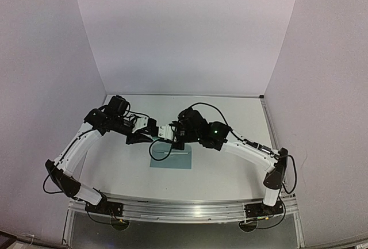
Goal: Place the letter into the envelope and seal it
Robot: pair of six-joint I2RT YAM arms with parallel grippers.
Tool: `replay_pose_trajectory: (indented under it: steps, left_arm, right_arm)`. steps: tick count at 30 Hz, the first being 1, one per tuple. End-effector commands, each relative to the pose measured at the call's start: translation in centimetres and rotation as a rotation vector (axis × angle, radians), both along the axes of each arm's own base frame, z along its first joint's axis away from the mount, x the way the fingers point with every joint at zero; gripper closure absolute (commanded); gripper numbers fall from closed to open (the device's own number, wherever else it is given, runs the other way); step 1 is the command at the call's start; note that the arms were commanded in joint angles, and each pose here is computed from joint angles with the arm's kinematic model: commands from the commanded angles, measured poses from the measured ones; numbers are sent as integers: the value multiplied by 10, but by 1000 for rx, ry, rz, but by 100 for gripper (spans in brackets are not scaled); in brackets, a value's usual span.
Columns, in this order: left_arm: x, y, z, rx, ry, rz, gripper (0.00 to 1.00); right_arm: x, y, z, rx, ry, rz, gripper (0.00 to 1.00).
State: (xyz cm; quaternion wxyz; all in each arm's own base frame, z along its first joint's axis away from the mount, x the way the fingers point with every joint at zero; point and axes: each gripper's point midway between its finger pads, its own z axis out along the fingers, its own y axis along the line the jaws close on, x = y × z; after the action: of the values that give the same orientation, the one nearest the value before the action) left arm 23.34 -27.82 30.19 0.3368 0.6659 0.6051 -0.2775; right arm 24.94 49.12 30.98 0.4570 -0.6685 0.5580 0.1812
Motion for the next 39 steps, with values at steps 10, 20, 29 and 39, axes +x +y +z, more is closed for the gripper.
replay_pose_trajectory:
  steps: [10,20,29,39]
  left_arm:
    - [18,2,19,-16,-254,-3,100]
    - [14,6,30,-32,-422,-64,83]
    - [8,3,27,-57,-376,-76,53]
    - [9,-1,28,-71,-367,-63,68]
  right_arm:
    - [12,3,10,101,210,-106,100]
    - [15,5,7,133,323,-134,100]
    - [13,3,8,133,325,-128,100]
    - [15,8,11,142,315,-118,100]
